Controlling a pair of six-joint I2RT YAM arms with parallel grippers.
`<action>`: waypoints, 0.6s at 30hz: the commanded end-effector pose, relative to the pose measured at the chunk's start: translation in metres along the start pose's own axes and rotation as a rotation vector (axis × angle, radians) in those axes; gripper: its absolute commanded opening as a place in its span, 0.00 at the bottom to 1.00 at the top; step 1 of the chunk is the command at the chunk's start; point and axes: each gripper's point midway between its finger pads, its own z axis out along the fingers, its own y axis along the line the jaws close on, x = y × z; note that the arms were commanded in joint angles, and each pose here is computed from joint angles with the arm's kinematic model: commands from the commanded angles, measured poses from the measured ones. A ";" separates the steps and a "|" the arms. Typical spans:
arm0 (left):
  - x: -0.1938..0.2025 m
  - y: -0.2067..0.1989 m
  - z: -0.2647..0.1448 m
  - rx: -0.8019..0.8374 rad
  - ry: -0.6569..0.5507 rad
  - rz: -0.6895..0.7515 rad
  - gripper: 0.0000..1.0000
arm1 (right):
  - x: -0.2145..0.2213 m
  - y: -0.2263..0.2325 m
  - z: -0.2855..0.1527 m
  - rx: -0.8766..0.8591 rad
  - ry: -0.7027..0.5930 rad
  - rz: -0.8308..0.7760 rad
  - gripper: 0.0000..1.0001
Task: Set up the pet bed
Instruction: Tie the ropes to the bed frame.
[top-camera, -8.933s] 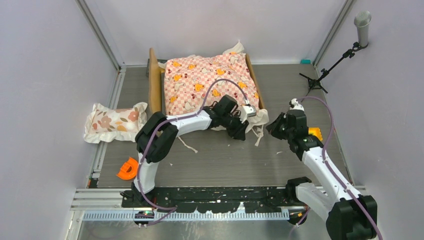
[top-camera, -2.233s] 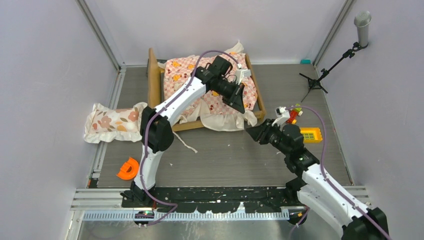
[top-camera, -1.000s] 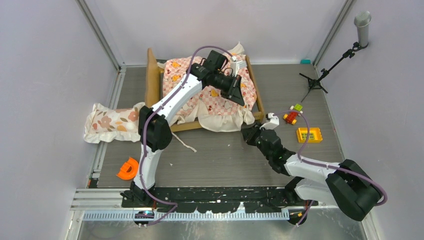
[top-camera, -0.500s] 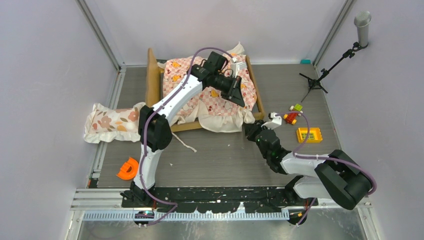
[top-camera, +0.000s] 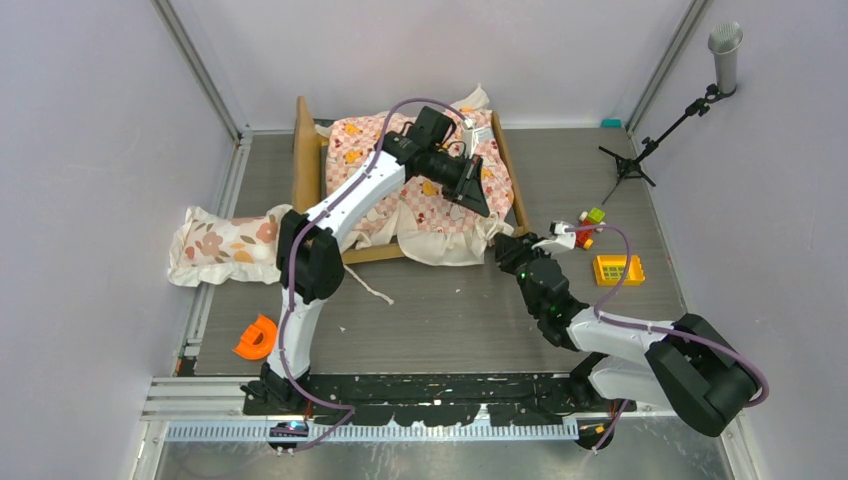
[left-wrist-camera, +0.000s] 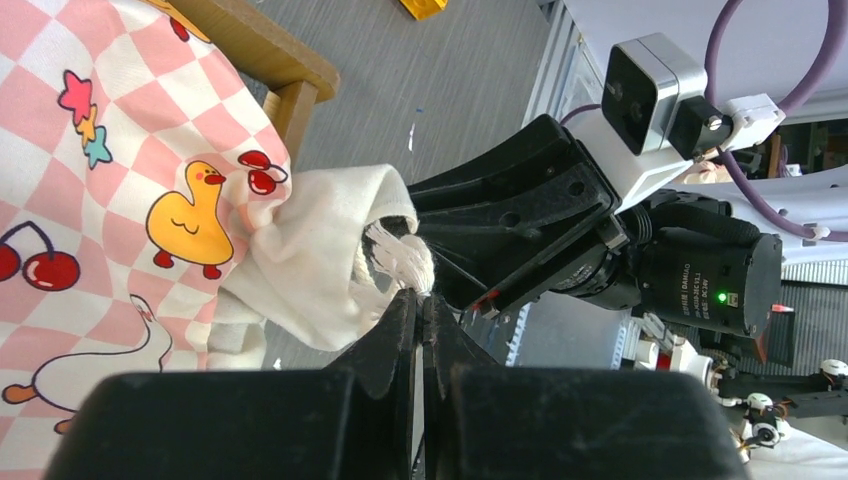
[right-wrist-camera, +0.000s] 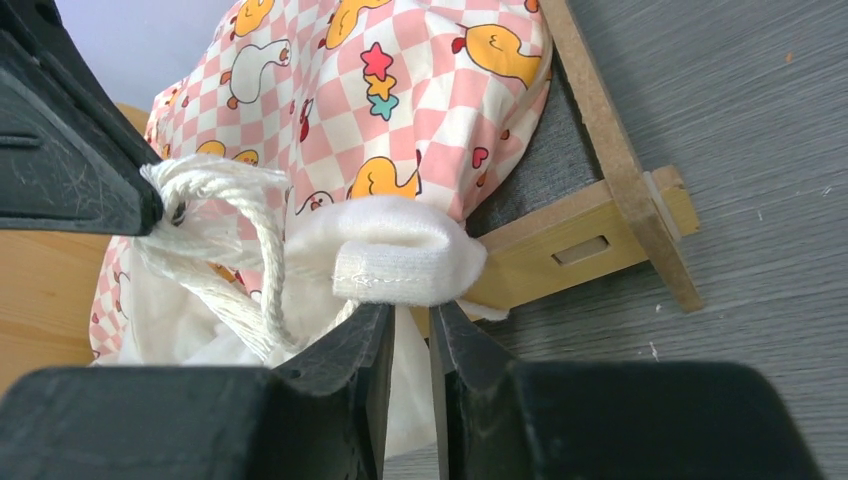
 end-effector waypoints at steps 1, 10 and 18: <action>-0.016 -0.040 -0.023 0.086 -0.059 0.068 0.00 | -0.031 0.013 0.009 -0.003 -0.114 0.037 0.25; -0.010 -0.035 -0.022 0.082 -0.048 0.062 0.00 | -0.050 0.021 0.014 -0.045 -0.140 0.062 0.31; -0.008 -0.030 -0.020 0.076 -0.043 0.050 0.00 | -0.062 0.037 0.014 -0.126 -0.141 0.096 0.35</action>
